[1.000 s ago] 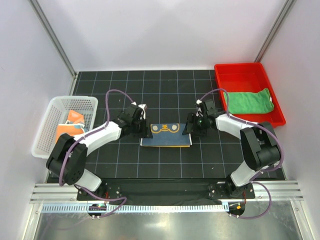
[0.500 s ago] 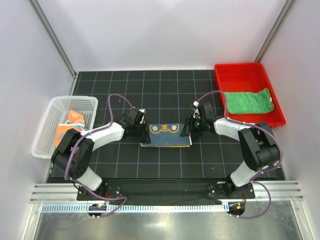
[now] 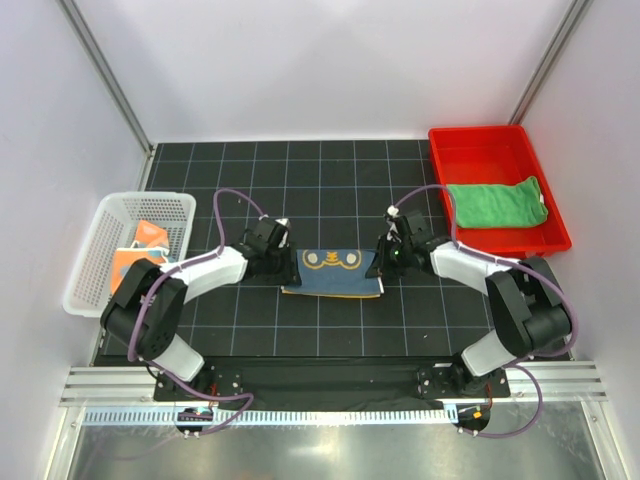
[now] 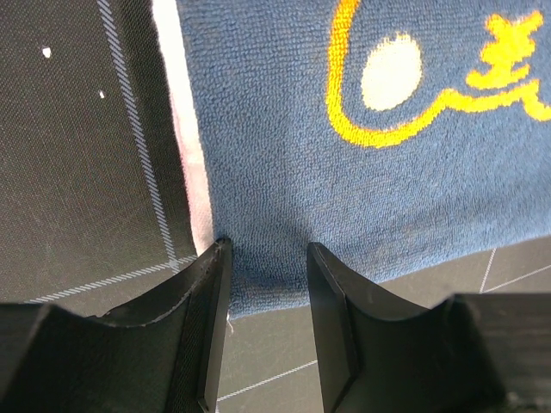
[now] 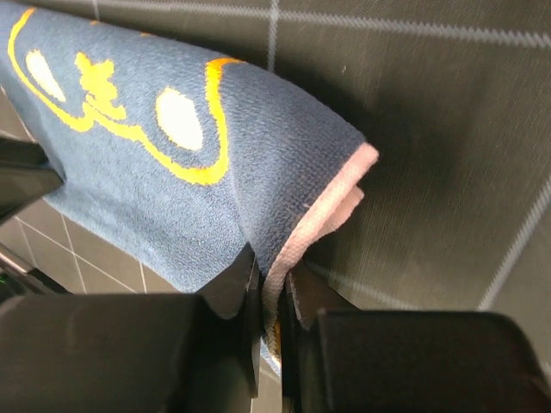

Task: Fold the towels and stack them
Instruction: Neatly place the folded towel into the bin

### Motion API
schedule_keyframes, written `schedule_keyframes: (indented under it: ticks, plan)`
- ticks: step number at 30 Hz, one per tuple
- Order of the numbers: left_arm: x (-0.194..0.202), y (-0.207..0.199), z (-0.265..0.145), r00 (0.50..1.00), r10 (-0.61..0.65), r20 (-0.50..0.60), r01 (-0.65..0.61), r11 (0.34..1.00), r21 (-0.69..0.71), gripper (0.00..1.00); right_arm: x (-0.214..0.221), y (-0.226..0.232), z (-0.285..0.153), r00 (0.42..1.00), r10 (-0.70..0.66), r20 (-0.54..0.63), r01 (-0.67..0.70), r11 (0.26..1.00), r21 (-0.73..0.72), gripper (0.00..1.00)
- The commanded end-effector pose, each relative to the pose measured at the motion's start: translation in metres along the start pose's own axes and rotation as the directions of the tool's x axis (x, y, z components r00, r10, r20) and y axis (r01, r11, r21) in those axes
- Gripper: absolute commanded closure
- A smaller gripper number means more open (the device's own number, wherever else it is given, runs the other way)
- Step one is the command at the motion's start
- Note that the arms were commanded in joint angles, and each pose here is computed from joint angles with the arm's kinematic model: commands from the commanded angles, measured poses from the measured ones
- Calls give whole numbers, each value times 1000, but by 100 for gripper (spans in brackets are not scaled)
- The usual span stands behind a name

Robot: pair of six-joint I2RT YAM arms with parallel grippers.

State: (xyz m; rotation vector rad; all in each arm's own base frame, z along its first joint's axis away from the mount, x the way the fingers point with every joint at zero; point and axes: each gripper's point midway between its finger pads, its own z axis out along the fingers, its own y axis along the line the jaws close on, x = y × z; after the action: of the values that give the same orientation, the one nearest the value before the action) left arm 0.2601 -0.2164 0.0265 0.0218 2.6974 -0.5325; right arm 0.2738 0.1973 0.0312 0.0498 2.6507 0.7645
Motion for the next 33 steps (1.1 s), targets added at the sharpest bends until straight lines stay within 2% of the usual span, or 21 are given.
schedule_keyframes:
  ticks: [1, 6, 11, 13, 16, 17, 21, 25, 28, 29, 33]
  plan:
    - [-7, -3, -8, 999, -8, 33, 8, 1000, 3, 56, -12, -2, -18, 997, -70, 46, 64, 991, 115, 99]
    - [-61, -14, -64, 988, 72, 134, -65, 996, -55, 52, -19, -15, -30, 993, -120, 22, 111, 965, 237, 99]
    - [-90, -37, -117, 960, 117, 255, -120, 993, -4, 51, -39, -13, -41, 983, -182, 37, 164, 943, 289, 99]
    - [-103, -31, -139, 933, 154, 326, -147, 988, -48, 49, -60, -18, -50, 974, -222, 37, 195, 913, 358, 99]
    - [-114, -14, -163, 903, 195, 382, -145, 977, -156, 46, -75, -30, -57, 974, -226, -20, 217, 902, 372, 99]
    - [-117, -8, -168, 896, 210, 392, -149, 972, -180, 45, -96, -25, -64, 971, -241, 12, 219, 901, 376, 99]
    - [-119, -1, -181, 875, 230, 425, -154, 966, -206, 43, -134, -47, -93, 975, -224, 6, 204, 897, 393, 99]
    - [-117, 5, -174, 877, 249, 410, -163, 959, -233, 43, -169, -62, -117, 969, -248, 12, 218, 876, 431, 99]
    - [-116, 6, -169, 882, 258, 394, -172, 955, -240, 43, -178, -74, -133, 975, -223, 0, 199, 870, 452, 99]
    - [-117, 6, -169, 882, 257, 395, -172, 956, -239, 43, -174, -81, -133, 974, -223, -39, 216, 863, 457, 99]
    - [-119, 5, -165, 886, 254, 387, -175, 958, -227, 43, -183, -104, -154, 983, -179, -39, 175, 851, 496, 99]
